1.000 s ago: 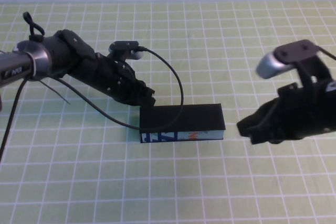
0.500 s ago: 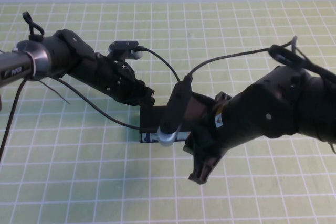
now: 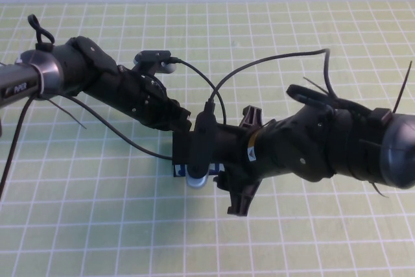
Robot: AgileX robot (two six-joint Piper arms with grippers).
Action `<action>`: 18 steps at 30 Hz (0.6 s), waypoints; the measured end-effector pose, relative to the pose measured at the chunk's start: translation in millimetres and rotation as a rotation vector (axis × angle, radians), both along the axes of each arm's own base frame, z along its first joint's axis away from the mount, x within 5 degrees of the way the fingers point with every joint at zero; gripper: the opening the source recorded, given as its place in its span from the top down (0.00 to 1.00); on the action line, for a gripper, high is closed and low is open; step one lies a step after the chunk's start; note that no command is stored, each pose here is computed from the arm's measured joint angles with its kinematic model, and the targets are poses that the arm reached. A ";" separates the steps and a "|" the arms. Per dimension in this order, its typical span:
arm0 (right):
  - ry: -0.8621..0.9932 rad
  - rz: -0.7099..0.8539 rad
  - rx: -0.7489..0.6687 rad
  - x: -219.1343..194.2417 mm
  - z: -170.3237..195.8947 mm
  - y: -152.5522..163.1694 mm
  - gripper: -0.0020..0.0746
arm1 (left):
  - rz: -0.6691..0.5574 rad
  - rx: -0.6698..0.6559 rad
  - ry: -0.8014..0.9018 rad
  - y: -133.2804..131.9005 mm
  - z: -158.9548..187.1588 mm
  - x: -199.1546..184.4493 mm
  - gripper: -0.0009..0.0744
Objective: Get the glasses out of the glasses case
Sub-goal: Pick up the glasses from the glasses case
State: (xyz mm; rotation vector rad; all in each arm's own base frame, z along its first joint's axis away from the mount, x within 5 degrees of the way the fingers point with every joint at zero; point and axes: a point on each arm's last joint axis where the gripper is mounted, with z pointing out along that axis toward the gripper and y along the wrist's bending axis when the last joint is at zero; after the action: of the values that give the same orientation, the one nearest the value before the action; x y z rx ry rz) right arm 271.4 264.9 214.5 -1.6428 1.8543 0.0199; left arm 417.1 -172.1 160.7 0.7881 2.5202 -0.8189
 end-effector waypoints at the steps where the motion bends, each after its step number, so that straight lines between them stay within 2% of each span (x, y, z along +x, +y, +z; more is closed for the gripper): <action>1: -0.010 0.008 -0.008 1.4 -2.7 0.7 0.55 | 0.000 0.000 0.000 0.0 0.0 0.0 0.99; 12: -0.099 0.083 -0.058 11.4 -20.7 6.8 0.55 | 0.002 0.000 0.000 0.7 0.0 0.3 0.99; 18: -0.112 0.072 -0.058 20.0 -26.8 2.8 0.55 | 0.002 0.000 0.000 0.7 0.0 0.3 0.99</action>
State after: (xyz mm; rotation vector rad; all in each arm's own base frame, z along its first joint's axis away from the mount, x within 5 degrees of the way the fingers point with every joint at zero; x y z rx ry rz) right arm 291.4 267.7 187.8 -1.7146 1.7255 -0.0946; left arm 417.4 -171.3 160.7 0.7858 2.5205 -0.8183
